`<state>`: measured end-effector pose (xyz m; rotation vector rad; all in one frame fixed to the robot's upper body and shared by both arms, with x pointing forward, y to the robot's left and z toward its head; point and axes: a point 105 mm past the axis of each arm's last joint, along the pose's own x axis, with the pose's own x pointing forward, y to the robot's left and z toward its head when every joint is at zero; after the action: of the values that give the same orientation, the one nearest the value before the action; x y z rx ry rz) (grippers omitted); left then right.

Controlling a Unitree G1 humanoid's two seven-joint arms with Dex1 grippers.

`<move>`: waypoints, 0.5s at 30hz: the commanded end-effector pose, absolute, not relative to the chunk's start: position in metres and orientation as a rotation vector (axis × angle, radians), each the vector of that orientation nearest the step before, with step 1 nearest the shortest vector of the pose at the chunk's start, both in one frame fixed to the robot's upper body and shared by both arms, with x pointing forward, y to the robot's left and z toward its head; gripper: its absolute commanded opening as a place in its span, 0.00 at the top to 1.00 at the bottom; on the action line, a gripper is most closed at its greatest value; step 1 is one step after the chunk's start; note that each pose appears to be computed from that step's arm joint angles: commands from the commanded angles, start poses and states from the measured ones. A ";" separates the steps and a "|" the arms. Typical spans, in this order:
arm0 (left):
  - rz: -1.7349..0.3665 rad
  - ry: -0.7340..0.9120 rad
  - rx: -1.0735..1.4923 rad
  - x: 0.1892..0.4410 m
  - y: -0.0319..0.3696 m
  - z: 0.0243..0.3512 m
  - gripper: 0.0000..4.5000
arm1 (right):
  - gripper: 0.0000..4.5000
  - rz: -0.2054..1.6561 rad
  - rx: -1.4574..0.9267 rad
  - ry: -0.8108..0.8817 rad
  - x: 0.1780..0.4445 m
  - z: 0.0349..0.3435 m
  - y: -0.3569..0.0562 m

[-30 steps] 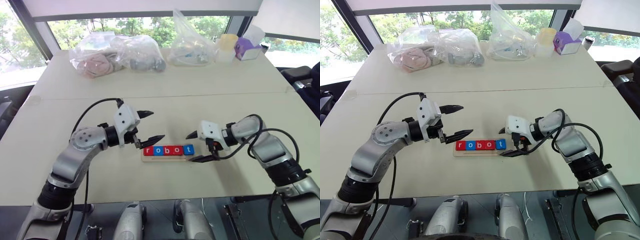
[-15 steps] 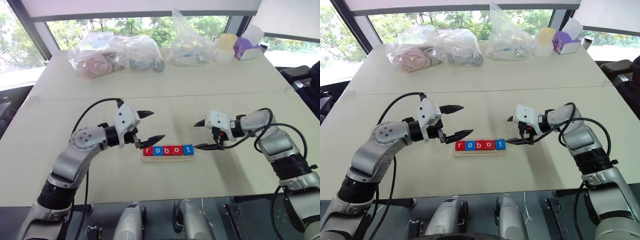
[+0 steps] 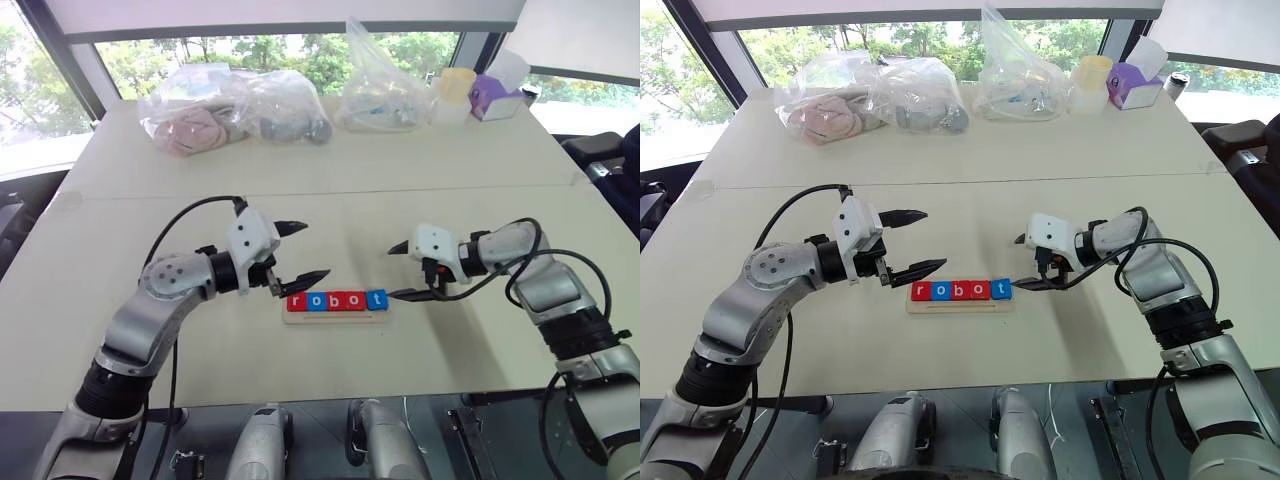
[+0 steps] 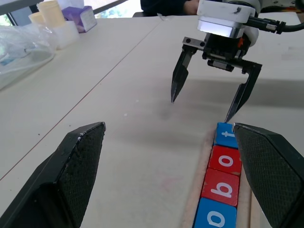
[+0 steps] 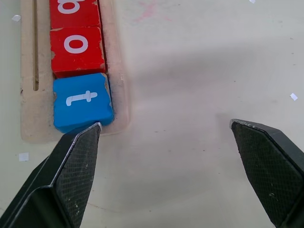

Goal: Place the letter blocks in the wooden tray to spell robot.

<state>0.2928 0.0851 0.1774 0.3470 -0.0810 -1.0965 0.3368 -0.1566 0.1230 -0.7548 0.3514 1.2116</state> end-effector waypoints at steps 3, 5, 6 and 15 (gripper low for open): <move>-1.152 -0.049 0.386 0.279 0.097 0.182 0.00 | 0.01 1.242 -0.769 0.310 0.333 0.128 -0.147; -1.178 0.017 0.411 0.274 0.109 0.176 0.00 | 0.01 1.247 -0.769 0.307 0.332 0.128 -0.145; -1.191 0.045 0.427 0.270 0.114 0.173 0.00 | 0.01 1.249 -0.769 0.307 0.332 0.128 -0.145; -1.235 0.148 0.487 0.260 0.136 0.169 0.00 | 0.01 1.237 -0.799 0.314 0.332 0.127 -0.149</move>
<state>0.2627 0.1398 0.1586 0.4772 0.1969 -1.2198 0.3328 -0.1483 0.1177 -0.7543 0.3483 1.2428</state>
